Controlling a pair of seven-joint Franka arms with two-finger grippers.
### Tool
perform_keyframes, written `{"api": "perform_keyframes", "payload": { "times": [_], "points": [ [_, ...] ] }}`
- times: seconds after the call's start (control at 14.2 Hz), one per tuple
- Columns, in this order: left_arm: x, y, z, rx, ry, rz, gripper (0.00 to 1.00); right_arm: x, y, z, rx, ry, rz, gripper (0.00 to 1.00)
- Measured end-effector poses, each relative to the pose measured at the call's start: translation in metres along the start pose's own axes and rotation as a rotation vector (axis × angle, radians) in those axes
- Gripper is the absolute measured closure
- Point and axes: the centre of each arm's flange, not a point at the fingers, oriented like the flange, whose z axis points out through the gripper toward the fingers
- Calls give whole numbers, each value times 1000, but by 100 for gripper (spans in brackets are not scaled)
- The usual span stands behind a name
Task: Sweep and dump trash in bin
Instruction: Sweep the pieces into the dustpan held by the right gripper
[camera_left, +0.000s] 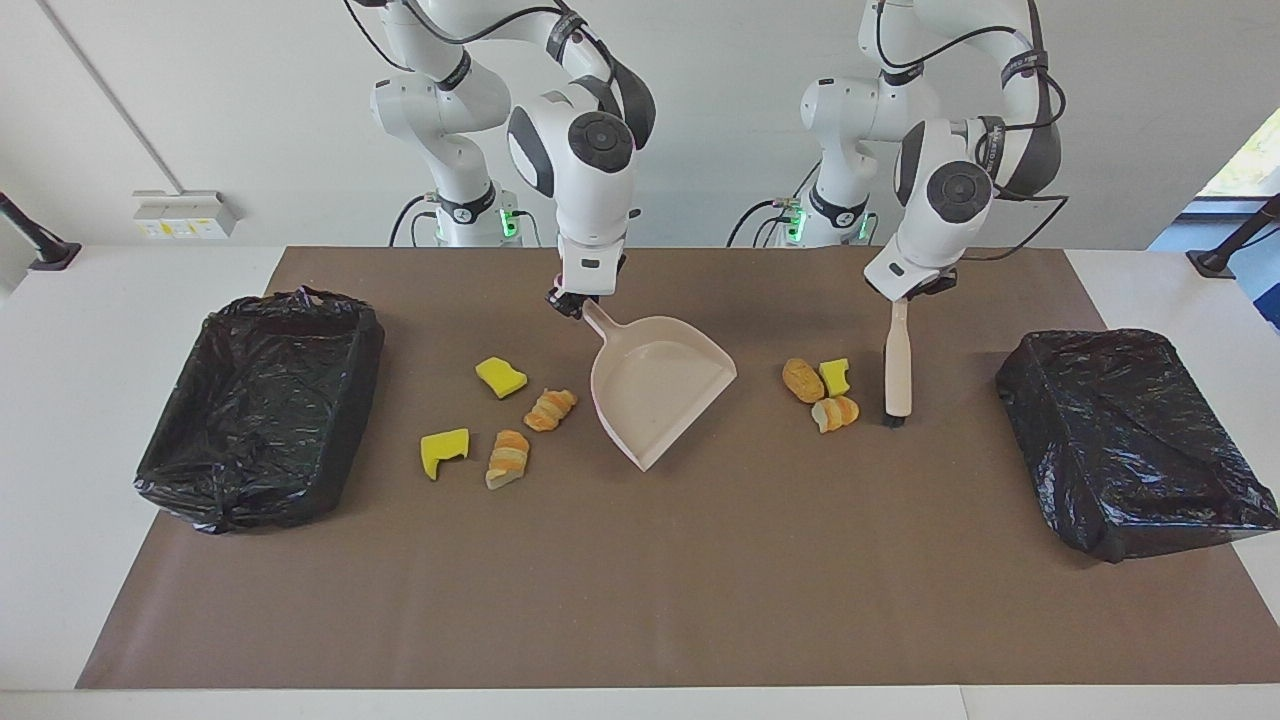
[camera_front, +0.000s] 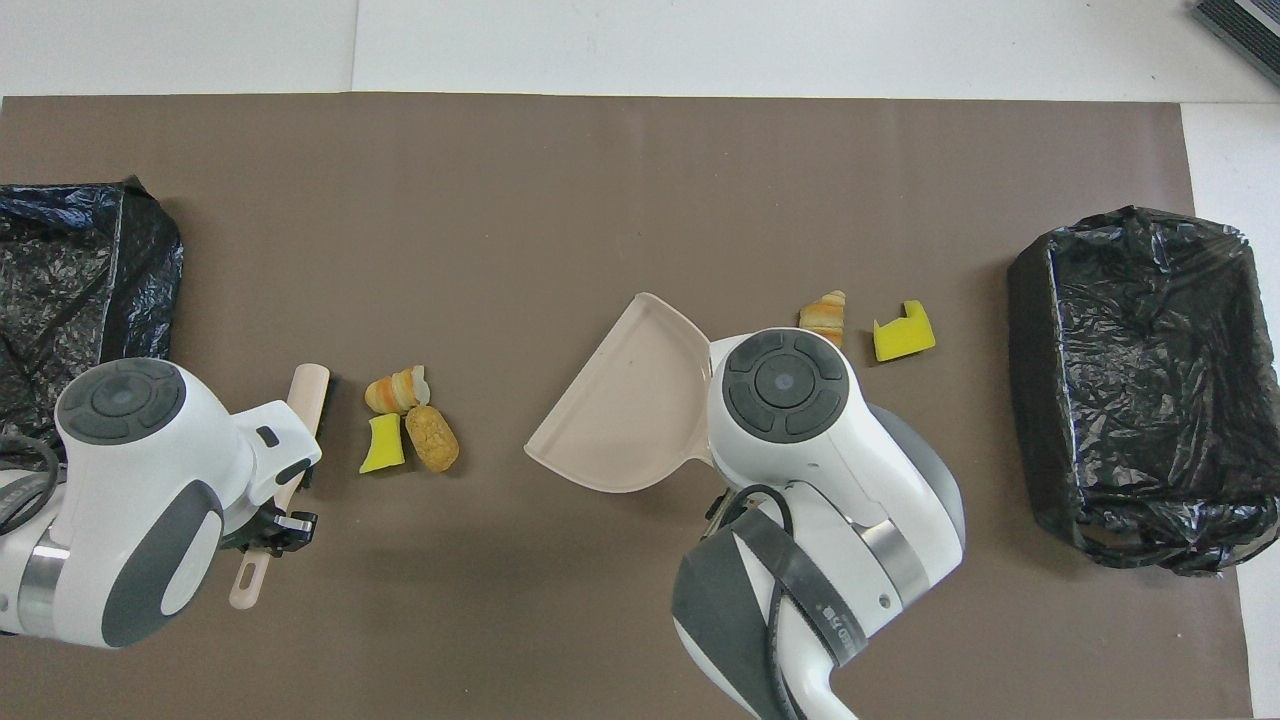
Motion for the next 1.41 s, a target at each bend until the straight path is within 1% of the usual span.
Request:
{"api": "perform_keyframes", "payload": {
  "times": [0.14,0.35,0.42,0.49,0.7,0.99,1.2,1.41],
  "points": [
    [-2,16,2,-35,7,-85,74,3,-1,9,-15,28,-113,67],
    [-1,34,5,-91,33,-150,74,10,-11,31,-43,67,-179,67],
    [0,38,8,-103,49,-155,74,11,-14,38,-52,67,-194,67],
    [0,44,10,-116,67,-154,74,12,-16,42,-65,60,-218,67],
    [0,70,12,-151,99,-135,74,15,-15,52,-105,74,-265,67],
    [-8,111,11,-197,96,-90,74,25,-29,66,-110,67,-306,67],
    [-23,154,5,-247,101,-44,74,25,-29,67,-109,66,-302,67],
    [-47,204,-1,-245,108,-12,74,25,-29,67,-108,66,-287,67]
  ]
}}
